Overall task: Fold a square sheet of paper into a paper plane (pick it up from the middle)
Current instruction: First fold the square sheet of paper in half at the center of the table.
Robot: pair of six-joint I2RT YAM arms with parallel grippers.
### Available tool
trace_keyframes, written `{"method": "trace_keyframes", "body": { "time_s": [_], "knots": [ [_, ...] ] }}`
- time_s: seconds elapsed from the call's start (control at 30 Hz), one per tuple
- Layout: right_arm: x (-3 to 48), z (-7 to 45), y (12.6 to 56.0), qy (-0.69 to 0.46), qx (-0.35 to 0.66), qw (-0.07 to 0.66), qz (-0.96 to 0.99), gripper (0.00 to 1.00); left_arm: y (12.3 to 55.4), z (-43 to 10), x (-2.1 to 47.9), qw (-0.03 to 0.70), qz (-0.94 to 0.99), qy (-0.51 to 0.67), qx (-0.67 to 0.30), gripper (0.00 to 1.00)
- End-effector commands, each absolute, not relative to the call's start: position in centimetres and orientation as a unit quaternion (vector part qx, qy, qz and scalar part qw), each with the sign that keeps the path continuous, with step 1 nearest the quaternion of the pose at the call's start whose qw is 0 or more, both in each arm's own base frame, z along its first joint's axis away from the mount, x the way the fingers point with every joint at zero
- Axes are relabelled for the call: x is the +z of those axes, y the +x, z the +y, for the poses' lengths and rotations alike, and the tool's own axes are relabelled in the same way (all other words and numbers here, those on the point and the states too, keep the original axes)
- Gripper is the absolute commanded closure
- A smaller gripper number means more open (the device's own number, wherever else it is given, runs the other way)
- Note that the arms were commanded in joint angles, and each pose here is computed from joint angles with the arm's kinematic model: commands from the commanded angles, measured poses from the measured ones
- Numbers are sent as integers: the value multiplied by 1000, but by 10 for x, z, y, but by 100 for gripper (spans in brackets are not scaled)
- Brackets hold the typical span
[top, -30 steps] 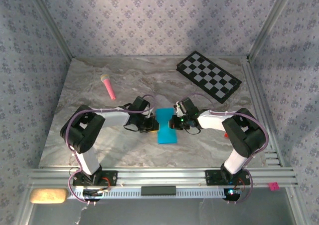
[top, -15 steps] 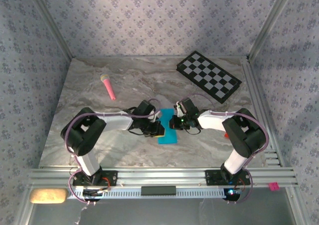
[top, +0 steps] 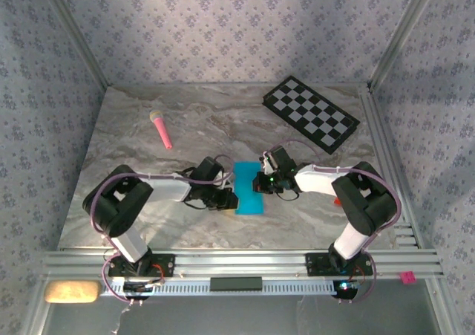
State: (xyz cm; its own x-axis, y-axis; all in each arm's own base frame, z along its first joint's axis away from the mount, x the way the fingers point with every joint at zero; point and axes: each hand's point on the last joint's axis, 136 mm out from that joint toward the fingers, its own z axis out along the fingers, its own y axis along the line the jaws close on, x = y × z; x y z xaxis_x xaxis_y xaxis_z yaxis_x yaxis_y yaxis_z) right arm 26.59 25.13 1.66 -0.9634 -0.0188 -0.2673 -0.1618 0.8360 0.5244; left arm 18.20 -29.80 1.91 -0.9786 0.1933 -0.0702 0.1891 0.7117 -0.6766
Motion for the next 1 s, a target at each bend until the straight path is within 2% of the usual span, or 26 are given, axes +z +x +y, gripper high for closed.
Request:
{"method": "trace_keyframes", "body": {
  "time_s": [0.0, 0.13, 0.27, 0.33, 0.5, 0.6, 0.83, 0.97],
  "knots": [
    [-41, 188, 209, -7, 143, 16, 990, 100, 161, -277, 17, 23, -936, -119, 329, 83],
    [-36, 199, 213, -16, 163, 23, 986, 100, 175, -278, 45, -15, -926, -125, 356, 83],
    [-16, 217, 229, -31, 189, 52, 980, 99, 209, -269, 65, -33, -914, -72, 399, 83],
    [3, 227, 240, -36, 211, 78, 974, 95, 226, -269, 75, -47, -911, -60, 405, 83],
    [54, 236, 264, -30, 252, 156, 955, 76, 262, -287, 94, -63, -909, -47, 410, 84],
    [65, 225, 263, 5, 258, 169, 951, 69, 280, -302, 98, -61, -905, -39, 420, 85],
    [63, 205, 238, 92, 285, 166, 940, 67, 300, -326, 77, -30, -909, -38, 413, 85],
    [54, 205, 220, 119, 295, 151, 936, 69, 307, -338, 68, -21, -911, -43, 409, 85]
  ]
}}
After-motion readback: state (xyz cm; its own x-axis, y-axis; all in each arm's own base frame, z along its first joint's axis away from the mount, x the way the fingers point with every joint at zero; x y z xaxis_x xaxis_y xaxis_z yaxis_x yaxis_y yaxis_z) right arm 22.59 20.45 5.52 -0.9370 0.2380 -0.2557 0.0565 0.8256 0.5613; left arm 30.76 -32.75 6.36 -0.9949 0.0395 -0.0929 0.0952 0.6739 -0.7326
